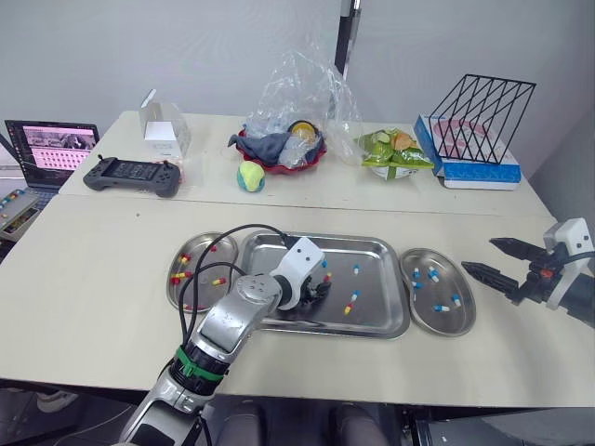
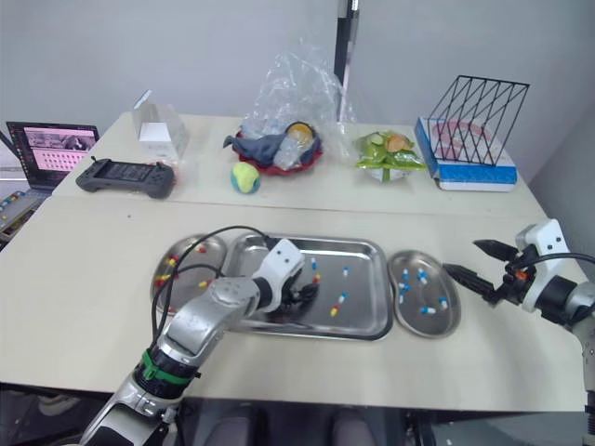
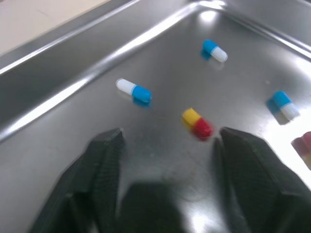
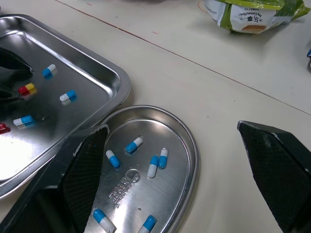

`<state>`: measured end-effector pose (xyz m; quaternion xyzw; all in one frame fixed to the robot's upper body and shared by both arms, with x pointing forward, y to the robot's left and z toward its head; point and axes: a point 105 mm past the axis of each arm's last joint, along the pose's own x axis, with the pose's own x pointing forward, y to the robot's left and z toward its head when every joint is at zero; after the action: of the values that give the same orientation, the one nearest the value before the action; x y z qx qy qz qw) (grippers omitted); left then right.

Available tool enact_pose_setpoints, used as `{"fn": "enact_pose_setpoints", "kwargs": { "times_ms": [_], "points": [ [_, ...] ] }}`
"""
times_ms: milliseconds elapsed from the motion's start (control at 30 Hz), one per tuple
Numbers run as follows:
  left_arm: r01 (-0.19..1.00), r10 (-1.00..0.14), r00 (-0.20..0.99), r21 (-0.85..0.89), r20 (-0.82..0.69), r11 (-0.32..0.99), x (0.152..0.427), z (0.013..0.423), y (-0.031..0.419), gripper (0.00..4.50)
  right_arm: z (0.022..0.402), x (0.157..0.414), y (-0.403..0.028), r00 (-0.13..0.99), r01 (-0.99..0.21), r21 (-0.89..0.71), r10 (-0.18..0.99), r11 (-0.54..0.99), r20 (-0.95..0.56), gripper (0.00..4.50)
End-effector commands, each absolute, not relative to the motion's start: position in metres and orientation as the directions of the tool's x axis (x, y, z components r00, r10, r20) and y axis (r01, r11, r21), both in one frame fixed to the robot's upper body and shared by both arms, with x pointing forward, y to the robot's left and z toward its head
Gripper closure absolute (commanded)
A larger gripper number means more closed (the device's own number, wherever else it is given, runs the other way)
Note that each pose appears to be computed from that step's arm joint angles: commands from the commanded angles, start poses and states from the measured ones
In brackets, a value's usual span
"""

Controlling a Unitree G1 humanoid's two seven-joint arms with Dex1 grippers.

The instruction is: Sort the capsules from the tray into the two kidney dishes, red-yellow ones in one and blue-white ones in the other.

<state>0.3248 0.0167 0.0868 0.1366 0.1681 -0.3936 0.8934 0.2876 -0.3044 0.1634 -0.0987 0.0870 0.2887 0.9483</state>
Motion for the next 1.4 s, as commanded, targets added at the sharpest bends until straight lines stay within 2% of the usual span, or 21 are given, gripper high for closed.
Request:
{"fn": "enact_pose_setpoints", "kwargs": {
  "times_ms": [33,200,433,633,900,1133,1400],
  "points": [
    [0.759,-0.672,0.629,0.119,-0.391,0.641,0.324,0.089,0.01,2.88,0.182,0.285,-0.308,0.831,-0.553,-0.184,0.524,0.813,-0.186,0.0],
    [0.758,-0.67,0.629,0.122,-0.393,0.641,0.325,0.087,0.011,4.46,0.182,0.285,-0.309,0.833,-0.55,-0.185,0.521,0.815,-0.185,0.0],
    [0.756,-0.673,0.636,0.132,-0.377,0.641,0.323,0.094,0.025,4.46,0.179,0.286,-0.31,0.832,-0.552,-0.181,0.522,0.814,-0.188,0.0],
    [0.8,-0.744,0.591,0.106,-0.312,0.59,0.314,0.116,0.038,4.46,0.177,0.289,-0.309,0.831,-0.554,-0.179,0.525,0.813,-0.186,0.0],
    [0.825,-0.762,0.558,0.114,-0.328,0.554,0.316,0.127,0.065,4.46,0.176,0.29,-0.309,0.834,-0.549,-0.18,0.522,0.816,-0.179,0.0],
    [0.863,-0.807,0.498,0.095,-0.318,0.496,0.317,0.13,0.052,2.34,0.174,0.288,-0.308,0.841,-0.539,-0.178,0.514,0.823,-0.171,0.0],
    [0.876,-0.809,0.473,0.09,-0.348,0.474,0.326,0.121,0.038,2.34,0.174,0.288,-0.308,0.846,-0.532,-0.18,0.507,0.828,-0.167,0.0]
  ]
}}
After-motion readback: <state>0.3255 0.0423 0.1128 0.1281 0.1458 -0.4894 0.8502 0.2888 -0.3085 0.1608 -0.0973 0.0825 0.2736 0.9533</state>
